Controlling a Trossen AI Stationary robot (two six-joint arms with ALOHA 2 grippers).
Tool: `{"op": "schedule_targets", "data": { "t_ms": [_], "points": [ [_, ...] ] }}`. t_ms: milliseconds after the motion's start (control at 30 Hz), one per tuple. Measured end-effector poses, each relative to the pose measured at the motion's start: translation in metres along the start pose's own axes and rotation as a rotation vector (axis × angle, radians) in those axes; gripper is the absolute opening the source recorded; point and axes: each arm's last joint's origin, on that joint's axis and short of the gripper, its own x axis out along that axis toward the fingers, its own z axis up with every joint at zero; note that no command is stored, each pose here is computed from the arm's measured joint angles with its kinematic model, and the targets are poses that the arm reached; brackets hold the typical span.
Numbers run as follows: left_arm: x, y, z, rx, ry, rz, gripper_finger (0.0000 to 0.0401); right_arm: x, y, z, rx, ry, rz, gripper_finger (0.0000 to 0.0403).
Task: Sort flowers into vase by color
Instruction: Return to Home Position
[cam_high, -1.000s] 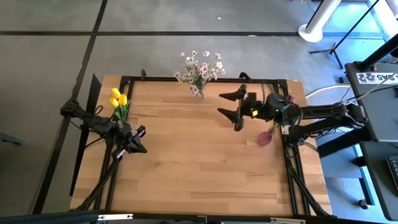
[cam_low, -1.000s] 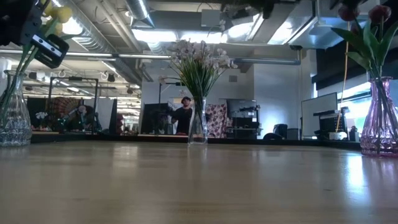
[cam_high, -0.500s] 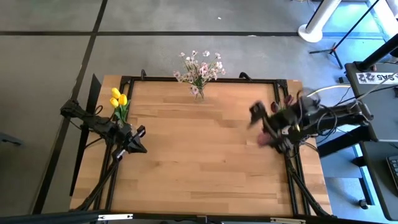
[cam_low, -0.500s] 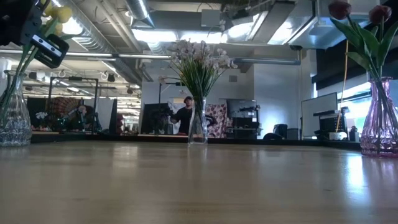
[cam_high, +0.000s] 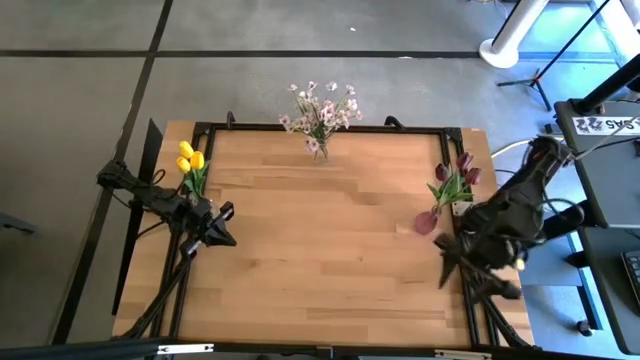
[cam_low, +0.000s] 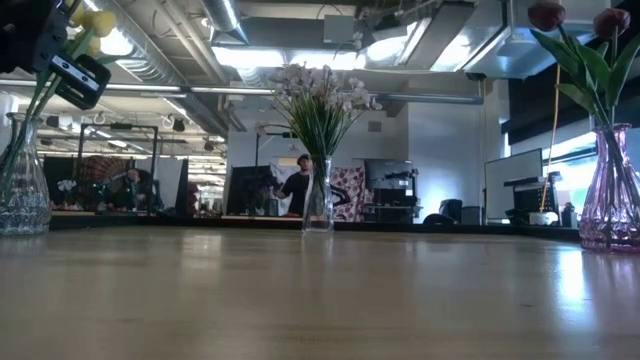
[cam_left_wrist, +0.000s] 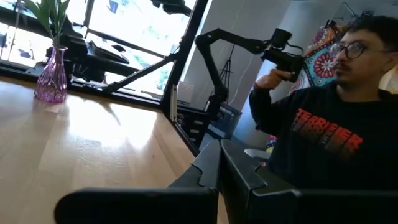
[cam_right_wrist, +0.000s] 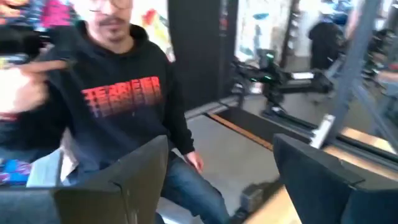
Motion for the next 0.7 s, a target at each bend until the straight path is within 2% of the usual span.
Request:
{"op": "schedule_targets", "data": {
  "t_ms": [100, 267, 367, 500, 700],
  "points": [
    [0.0, 0.0, 0.0, 0.0, 0.0, 0.0, 0.0004, -0.015, 0.014, -0.007, 0.003, -0.042, 0.07, 0.0287],
    [0.0, 0.0, 0.0, 0.0, 0.0, 0.0, 0.0004, -0.031, 0.024, -0.045, 0.089, -0.073, 0.151, 0.0257],
    [0.0, 0.0, 0.0, 0.0, 0.0, 0.0, 0.0004, -0.034, 0.027, -0.071, 0.138, -0.101, 0.204, 0.0232],
    [0.0, 0.0, 0.0, 0.0, 0.0, 0.0, 0.0004, -0.034, 0.029, -0.104, 0.145, -0.097, 0.297, 0.0199],
    [0.0, 0.0, 0.0, 0.0, 0.0, 0.0, 0.0004, -0.036, 0.031, -0.136, 0.151, -0.108, 0.369, 0.016]
  ]
}}
